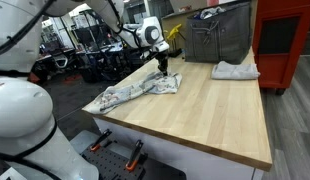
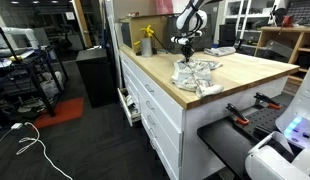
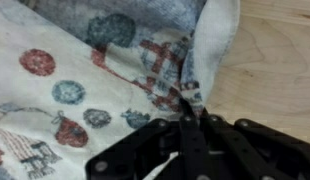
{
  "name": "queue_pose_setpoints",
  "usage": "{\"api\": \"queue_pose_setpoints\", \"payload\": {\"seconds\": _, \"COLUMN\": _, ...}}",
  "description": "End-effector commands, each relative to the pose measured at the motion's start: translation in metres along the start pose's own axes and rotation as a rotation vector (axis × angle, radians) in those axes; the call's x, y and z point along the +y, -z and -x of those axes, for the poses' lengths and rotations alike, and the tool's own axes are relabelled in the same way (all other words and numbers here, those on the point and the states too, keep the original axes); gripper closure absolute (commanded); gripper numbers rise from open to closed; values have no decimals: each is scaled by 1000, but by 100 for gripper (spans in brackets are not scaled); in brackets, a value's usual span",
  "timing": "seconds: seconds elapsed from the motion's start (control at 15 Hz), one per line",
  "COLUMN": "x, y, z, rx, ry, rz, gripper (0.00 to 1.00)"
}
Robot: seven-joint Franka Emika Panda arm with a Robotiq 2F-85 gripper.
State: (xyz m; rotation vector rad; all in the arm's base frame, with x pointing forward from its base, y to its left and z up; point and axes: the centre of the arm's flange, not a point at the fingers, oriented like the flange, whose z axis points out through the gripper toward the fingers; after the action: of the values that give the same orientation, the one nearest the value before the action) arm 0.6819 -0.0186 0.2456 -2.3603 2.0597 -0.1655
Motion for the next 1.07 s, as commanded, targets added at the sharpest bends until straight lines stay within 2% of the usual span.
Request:
{"api": "queue_pose_setpoints", "payload": {"seconds": 0.0, "x": -1, "y": 17, "z": 7, "rx": 26, "ry": -23, "rz": -13, "gripper": 98}}
{"api": "queue_pose_setpoints", "payload": {"seconds": 0.27, "x": -13, "y": 27, "z": 13, "rx": 57, "ry": 9, "rz": -13, "gripper": 98}}
{"api": "queue_pose_setpoints", "payload": {"seconds": 0.33, "x": -16, "y": 29, "z": 13, "rx": 63, "ry": 15, "rz": -16, "gripper": 79}}
{"api": "queue_pose_setpoints", "payload": {"seconds": 0.4, "x": -17, "y": 32, "z": 13, "rx": 69, "ry": 21, "rz": -18, "gripper": 68}}
{"api": "queue_pose_setpoints", "payload": {"seconds": 0.47, "x": -19, "y": 33, "z": 13, "rx": 75, "ry": 27, "rz": -18, "gripper": 61}}
{"api": "queue_pose_setpoints", "payload": {"seconds": 0.53, "x": -21, "y": 35, "z": 13, "rx": 82, "ry": 35, "rz": -16, "gripper": 89}}
{"api": "queue_pose_setpoints", "payload": {"seconds": 0.73, "x": -25, "y": 38, "z": 12, "rx": 92, "ry": 45, "rz": -17, "gripper": 100}}
{"api": "queue_pose_setpoints", "payload": {"seconds": 1.0, "x": -32, "y": 41, "z": 12, "rx": 97, "ry": 49, "rz": -17, "gripper": 100}}
